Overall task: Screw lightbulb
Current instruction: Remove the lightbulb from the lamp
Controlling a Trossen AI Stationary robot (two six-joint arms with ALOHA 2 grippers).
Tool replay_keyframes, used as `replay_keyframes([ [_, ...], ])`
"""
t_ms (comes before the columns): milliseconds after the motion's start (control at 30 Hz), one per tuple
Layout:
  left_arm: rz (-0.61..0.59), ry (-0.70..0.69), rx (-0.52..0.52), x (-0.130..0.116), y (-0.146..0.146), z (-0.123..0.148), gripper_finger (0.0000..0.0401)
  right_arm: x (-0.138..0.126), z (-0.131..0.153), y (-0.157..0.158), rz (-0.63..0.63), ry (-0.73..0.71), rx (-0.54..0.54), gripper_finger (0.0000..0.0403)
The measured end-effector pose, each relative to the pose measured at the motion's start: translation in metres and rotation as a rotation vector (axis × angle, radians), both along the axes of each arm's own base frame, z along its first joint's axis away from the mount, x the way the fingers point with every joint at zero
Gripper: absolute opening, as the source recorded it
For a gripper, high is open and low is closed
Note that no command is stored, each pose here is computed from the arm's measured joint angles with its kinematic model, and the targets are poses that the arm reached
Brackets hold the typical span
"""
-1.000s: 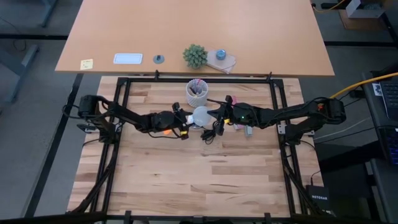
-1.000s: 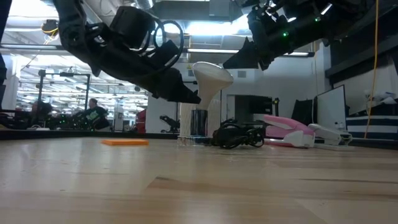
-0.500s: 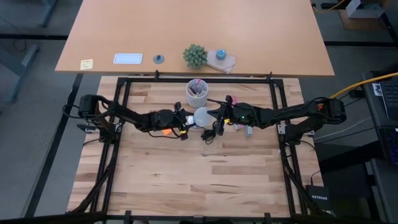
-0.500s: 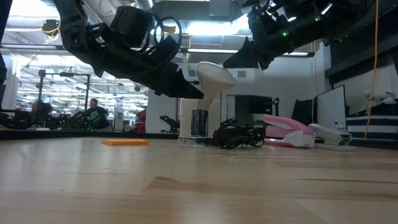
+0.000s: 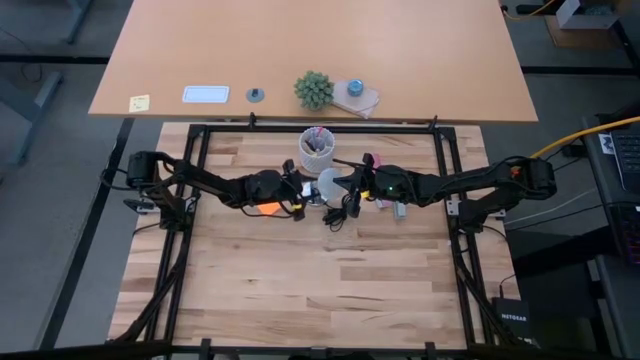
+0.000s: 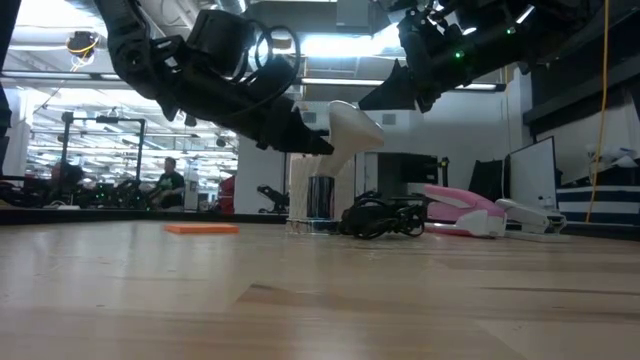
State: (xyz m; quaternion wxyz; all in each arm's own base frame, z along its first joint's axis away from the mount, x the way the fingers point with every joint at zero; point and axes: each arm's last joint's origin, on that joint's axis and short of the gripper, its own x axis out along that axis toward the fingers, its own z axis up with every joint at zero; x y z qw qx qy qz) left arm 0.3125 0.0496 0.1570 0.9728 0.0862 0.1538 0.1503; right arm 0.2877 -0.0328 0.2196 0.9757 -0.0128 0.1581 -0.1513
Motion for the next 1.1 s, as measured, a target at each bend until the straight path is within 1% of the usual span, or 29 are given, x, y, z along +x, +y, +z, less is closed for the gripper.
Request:
replay_keyframes([
  [167,-0.018,0.022,-0.018,-0.001,-0.001,-0.002,0.0206,0.000,0.000,0.000,0.000,0.000,0.000,0.0003],
  [333,0.001,0.024,-0.025,-0.002,0.007,-0.003,0.0206,0.000,0.000,0.000,0.000,0.000,0.000,0.0003],
  [500,0.036,0.008,-0.072,-0.003,0.015,-0.003,0.0206,0.000,0.000,0.000,-0.001,0.003,0.001,0.0003],
  [733,0.035,-0.003,-0.104,-0.003,0.015,-0.003,0.0206,0.000,0.000,0.000,0.000,0.004,0.001,0.0003],
  [900,0.014,-0.020,-0.092,-0.002,0.012,-0.001,0.0206,0.000,-0.001,0.000,0.000,0.004,0.001,0.0003],
  [1100,0.012,-0.009,-0.095,-0.002,0.012,-0.002,0.0205,0.000,-0.001,0.000,-0.001,0.004,0.001,0.0003],
])
